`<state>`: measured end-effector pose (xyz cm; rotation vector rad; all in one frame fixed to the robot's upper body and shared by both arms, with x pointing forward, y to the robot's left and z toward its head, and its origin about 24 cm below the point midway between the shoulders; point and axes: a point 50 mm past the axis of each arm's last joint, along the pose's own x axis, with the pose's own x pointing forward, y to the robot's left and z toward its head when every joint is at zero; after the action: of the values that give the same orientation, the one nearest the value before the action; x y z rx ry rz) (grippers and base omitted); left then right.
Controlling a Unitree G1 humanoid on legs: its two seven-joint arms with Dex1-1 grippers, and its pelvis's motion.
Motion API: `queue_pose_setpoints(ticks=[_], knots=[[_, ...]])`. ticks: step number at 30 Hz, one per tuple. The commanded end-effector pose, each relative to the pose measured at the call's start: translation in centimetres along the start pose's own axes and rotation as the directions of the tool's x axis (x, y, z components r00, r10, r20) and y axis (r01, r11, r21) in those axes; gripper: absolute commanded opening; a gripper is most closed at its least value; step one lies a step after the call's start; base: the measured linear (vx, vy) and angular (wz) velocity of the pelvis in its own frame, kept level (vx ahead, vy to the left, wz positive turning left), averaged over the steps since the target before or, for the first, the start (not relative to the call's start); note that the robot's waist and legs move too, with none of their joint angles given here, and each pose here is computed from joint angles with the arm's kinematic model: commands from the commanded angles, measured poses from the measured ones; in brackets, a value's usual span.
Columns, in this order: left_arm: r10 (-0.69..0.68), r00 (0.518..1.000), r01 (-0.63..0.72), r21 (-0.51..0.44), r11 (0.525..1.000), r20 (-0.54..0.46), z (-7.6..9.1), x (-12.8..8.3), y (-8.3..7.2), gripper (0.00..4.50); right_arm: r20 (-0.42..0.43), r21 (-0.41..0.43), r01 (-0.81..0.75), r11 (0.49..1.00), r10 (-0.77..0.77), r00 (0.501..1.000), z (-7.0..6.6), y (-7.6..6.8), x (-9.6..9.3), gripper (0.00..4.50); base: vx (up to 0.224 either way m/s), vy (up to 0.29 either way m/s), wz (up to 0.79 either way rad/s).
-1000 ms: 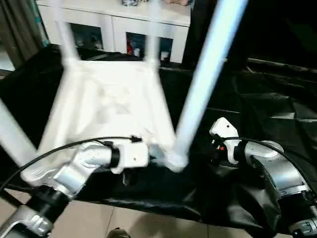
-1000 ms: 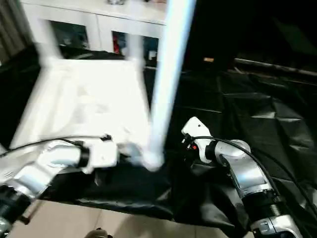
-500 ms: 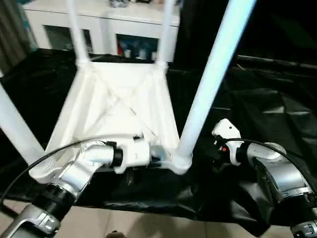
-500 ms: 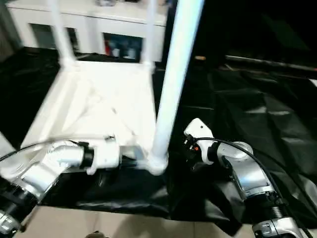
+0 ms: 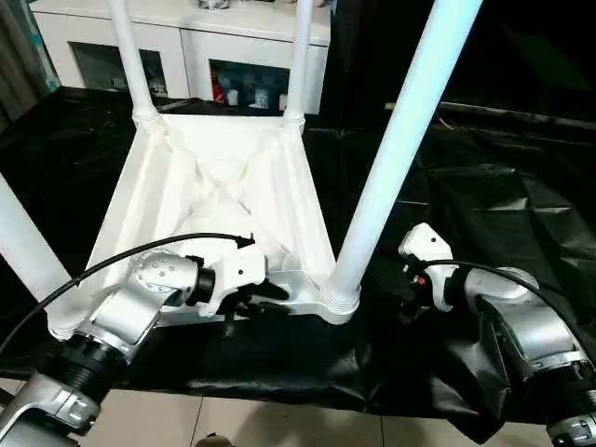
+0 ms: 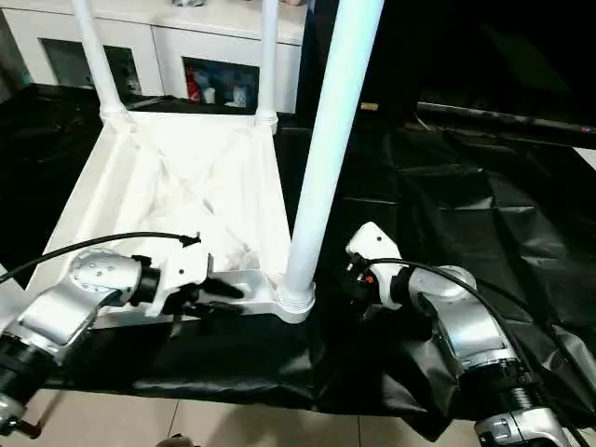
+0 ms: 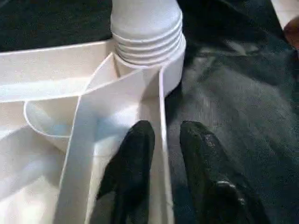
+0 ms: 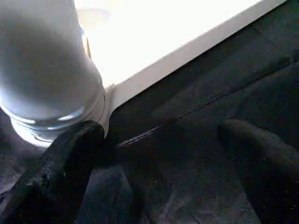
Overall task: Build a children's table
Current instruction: Rotate leg to tighten
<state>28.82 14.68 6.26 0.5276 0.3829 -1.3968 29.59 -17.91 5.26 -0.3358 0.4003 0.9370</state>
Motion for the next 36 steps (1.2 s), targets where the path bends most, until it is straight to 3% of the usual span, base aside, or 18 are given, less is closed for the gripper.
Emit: queue_pose_setpoints(ticks=[1, 11, 18, 20, 26, 32, 36], knots=[[-0.012, 1.000, 0.012, 0.004, 1.000, -0.012, 0.0, 0.2, -0.2, 0.84, 0.008, -0.014, 0.000, 1.000, 0.000, 1.000, 0.5, -0.3, -0.4, 4.50, 0.000, 0.000, 0.00], [-0.035, 0.998, 0.033, -0.041, 0.999, -0.044, -0.5, 0.5, -0.4, 0.08, 0.002, -0.041, -0.055, 0.998, 0.055, 0.998, 0.0, -0.4, -2.0, 4.50, 0.000, 0.000, 0.00], [-0.049, 0.994, 0.045, -0.039, 0.998, -0.100, -1.1, 0.4, -0.4, 0.08, 0.067, 0.009, -0.192, 0.981, 0.191, 0.979, 0.6, 0.2, -2.6, 4.50, 0.000, 0.000, 0.00], [0.006, 0.991, -0.010, -0.025, 1.000, -0.136, -1.3, 0.3, 0.3, 0.08, 0.132, 0.048, -0.252, 0.967, 0.244, 0.961, 1.2, 0.9, -1.9, 4.50, 0.000, 0.000, 0.00], [-0.005, 0.990, 0.000, -0.040, 0.999, -0.142, -1.3, 0.6, 0.1, 0.08, 0.123, 0.012, -0.222, 0.975, 0.219, 0.968, 0.9, 1.6, -0.2, 4.50, 0.000, 0.000, 0.00], [0.003, 0.990, -0.004, -0.004, 1.000, -0.140, -0.8, 1.0, 0.2, 0.08, 0.119, -0.004, -0.236, 0.972, 0.235, 0.965, 1.0, 1.8, 0.3, 4.50, 0.000, 0.000, 0.00], [-0.002, 0.992, -0.001, -0.024, 1.000, -0.123, -0.6, 1.0, 0.4, 0.61, 0.123, -0.006, -0.229, 0.973, 0.228, 0.966, 1.0, 1.9, 0.5, 4.50, 0.000, 0.000, 0.00]])
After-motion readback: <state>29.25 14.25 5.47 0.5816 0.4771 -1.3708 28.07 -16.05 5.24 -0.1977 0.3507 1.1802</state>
